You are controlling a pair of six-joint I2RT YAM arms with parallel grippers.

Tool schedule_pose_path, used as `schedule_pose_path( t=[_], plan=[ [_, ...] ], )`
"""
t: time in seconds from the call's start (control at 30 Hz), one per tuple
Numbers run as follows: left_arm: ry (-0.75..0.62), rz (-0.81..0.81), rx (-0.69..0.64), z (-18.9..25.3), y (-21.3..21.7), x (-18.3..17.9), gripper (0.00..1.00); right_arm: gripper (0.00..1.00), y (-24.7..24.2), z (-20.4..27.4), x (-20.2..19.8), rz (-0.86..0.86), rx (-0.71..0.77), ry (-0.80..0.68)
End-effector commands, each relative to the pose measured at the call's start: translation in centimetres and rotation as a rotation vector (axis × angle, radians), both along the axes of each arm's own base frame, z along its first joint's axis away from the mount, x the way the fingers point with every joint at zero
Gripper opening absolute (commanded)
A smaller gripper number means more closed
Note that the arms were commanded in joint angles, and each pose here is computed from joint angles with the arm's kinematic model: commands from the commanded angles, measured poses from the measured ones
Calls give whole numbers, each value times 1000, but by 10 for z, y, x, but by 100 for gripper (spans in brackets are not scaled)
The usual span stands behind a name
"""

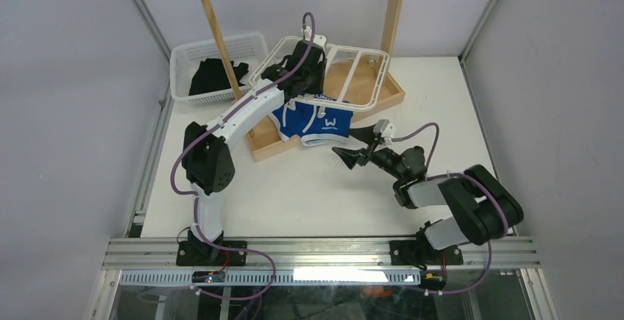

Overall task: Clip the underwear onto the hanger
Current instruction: Clamp the underwear onto the hanger.

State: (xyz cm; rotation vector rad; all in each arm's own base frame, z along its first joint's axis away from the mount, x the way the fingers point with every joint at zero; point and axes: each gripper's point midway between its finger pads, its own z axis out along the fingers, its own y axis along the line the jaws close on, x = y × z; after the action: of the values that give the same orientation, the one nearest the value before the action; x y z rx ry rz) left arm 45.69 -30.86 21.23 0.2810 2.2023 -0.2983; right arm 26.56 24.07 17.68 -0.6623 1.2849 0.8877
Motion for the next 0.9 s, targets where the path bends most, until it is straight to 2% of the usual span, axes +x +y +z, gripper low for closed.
schedule_pose_path(
  t=[0.0, 0.17, 0.33, 0.5, 0.87],
  plan=[
    [-228, 68, -122, 87, 5, 17, 0, 73, 17, 60, 23, -52, 87, -278],
    [-234, 142, -149, 79, 13, 19, 0, 73, 30, 60, 45, -95, 78, -298],
    [-237, 157, -165, 80, 15, 18, 0, 73, 39, 53, 56, -105, 69, -290],
    [-239, 166, -184, 80, 15, 17, 0, 73, 42, 51, 71, -190, 71, -285],
    [-236, 162, -193, 79, 15, 14, 0, 72, 54, 47, 85, -183, 76, -274]
  ],
)
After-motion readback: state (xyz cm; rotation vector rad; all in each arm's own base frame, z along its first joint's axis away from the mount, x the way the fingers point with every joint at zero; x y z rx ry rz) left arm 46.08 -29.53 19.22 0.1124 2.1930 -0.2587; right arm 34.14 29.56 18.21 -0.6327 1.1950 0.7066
